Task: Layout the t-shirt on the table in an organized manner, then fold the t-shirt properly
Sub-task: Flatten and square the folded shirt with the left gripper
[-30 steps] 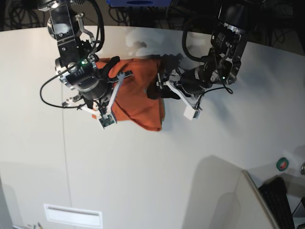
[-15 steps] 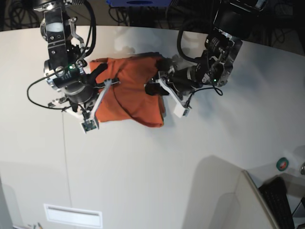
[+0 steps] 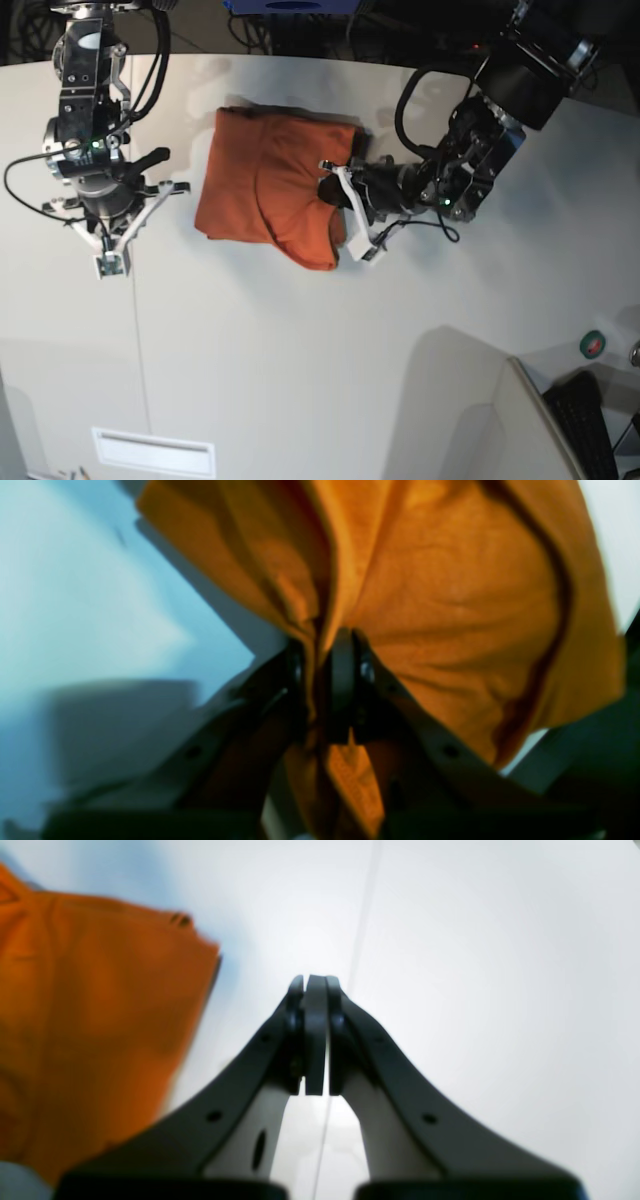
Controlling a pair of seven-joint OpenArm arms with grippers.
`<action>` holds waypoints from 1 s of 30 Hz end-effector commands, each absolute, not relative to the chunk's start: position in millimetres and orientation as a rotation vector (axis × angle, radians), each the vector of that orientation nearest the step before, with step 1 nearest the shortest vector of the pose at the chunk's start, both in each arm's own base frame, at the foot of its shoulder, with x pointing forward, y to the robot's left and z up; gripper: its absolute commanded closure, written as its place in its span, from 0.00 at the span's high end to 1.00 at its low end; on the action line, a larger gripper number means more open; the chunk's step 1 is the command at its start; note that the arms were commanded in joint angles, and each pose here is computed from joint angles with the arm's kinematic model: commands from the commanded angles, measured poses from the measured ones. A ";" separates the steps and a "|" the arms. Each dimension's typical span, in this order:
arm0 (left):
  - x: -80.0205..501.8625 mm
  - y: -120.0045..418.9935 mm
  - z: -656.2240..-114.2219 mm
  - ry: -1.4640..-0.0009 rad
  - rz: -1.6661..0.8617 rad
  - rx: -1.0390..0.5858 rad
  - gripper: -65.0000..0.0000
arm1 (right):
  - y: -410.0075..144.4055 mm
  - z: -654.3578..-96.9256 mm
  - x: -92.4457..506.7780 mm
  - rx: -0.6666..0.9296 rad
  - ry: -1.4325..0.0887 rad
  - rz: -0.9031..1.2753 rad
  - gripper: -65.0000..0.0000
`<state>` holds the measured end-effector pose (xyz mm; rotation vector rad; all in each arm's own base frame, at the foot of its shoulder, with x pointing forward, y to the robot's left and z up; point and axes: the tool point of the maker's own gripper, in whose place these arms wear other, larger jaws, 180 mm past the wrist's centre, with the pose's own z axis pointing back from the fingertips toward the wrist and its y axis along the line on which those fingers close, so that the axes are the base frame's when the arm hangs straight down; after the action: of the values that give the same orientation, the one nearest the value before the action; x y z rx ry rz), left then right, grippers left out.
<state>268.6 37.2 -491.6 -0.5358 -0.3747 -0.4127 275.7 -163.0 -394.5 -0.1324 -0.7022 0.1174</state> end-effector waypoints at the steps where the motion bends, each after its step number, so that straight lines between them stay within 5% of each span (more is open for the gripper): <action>1: 281.8 36.0 -482.6 -0.394 -0.489 -0.508 0.00 | -168.5 -383.5 284.2 -0.145 -0.747 0.108 0.00; 15: 310.9 -44.9 -440.9 -0.378 -1.277 -0.301 0.00 | -252.2 -417.9 244.0 -0.251 -0.609 -0.119 0.00; 25: 321.4 -92.6 -438.4 -0.565 -1.701 0.004 0.00 | -276.3 -425.1 216.0 -0.291 -0.561 -0.180 0.00; 30: 288.2 -105.0 -450.1 -0.545 -1.911 -0.090 0.00 | -286.8 -424.1 210.1 -0.308 -0.556 -0.211 0.00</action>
<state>275.6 -98.5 -461.6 -0.1133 -0.5042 -1.9058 202.2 -281.0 -433.7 -0.2906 -0.5154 -0.2133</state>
